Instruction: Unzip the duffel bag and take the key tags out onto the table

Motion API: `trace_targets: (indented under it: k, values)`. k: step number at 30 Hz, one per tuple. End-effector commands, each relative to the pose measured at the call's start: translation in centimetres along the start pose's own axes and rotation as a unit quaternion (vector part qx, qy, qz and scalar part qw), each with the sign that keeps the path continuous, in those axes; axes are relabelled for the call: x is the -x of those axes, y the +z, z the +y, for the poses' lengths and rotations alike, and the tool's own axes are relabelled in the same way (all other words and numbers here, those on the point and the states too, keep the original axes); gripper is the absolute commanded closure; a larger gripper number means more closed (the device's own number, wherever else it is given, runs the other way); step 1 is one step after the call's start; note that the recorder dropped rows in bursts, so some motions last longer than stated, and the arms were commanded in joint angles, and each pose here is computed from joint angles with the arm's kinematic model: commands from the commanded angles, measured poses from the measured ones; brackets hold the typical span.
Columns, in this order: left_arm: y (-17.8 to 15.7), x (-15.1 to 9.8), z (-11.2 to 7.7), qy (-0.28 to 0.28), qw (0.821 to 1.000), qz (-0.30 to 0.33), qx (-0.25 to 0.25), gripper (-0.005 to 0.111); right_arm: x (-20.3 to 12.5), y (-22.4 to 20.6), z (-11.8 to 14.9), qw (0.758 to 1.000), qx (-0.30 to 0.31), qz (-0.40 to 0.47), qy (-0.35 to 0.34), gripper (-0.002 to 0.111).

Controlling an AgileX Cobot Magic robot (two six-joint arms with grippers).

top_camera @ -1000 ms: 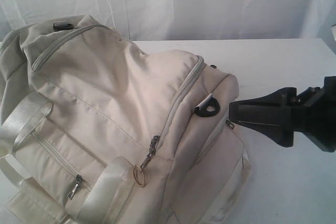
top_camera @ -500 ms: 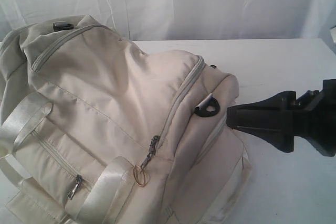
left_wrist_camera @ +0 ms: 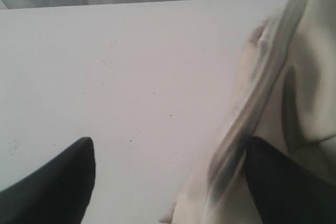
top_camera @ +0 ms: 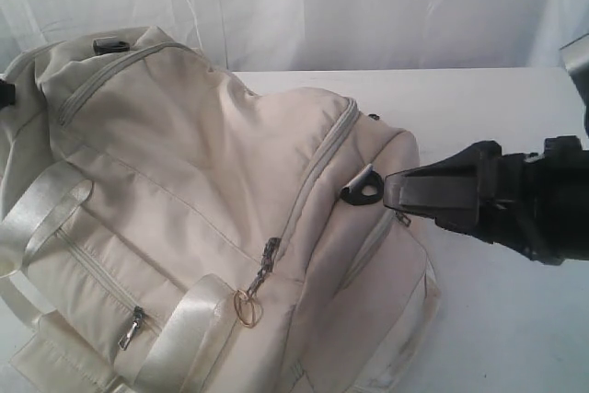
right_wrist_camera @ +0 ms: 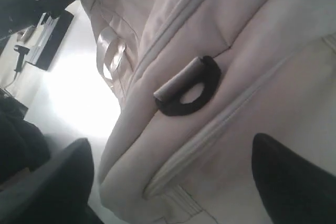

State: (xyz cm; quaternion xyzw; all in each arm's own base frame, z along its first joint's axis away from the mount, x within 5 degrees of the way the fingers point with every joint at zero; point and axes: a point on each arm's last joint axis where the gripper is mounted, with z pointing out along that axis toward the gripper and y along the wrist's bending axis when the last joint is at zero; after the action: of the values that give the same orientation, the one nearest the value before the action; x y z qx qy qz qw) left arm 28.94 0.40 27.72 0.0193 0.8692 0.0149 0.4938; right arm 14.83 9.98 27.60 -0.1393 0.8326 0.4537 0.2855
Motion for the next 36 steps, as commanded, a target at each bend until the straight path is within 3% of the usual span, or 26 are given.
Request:
trace_targets:
  k: [1, 6, 13, 15, 20, 21, 27, 36]
  values:
    - [1.0, 0.5, -1.9, 0.007, 1.000, 0.006, -0.029, 0.028, 0.2, 1.9, -1.0, 0.998, 0.018, 0.022, 0.061, 0.032]
    - [2.6, -0.1, -3.1, 0.019, 0.999, 0.011, -0.042, 0.028, -0.5, 4.6, -1.9, 0.994, 0.008, 0.065, 0.083, 0.034]
    - [4.0, -0.9, -3.2, 0.019, 0.999, 0.025, -0.042, 0.032, -1.3, 7.8, -2.1, 0.993, 0.019, 0.077, 0.092, 0.051]
    - [3.9, -0.9, -3.2, 0.019, 0.999, 0.024, -0.042, 0.047, -1.4, 8.1, -2.2, 0.993, 0.016, 0.080, 0.087, 0.063]
    - [3.1, -0.6, -3.1, 0.021, 0.999, 0.026, -0.043, 0.101, -1.2, 8.2, -2.7, 0.994, -0.005, 0.070, 0.086, 0.102]
    - [2.9, -0.5, -3.0, 0.028, 0.998, 0.026, -0.042, 0.106, -1.2, 8.2, -2.7, 0.994, -0.009, 0.068, 0.086, 0.107]
    - [0.4, -0.8, -3.0, 0.114, 0.989, 0.080, -0.056, 0.106, -0.5, 8.0, -3.0, 0.996, -0.043, 0.036, 0.074, 0.108]
    - [-6.0, -1.7, -2.6, 0.082, 0.975, 0.195, -0.072, 0.106, 4.5, 6.0, -2.0, 0.987, -0.123, -0.104, 0.020, 0.108]
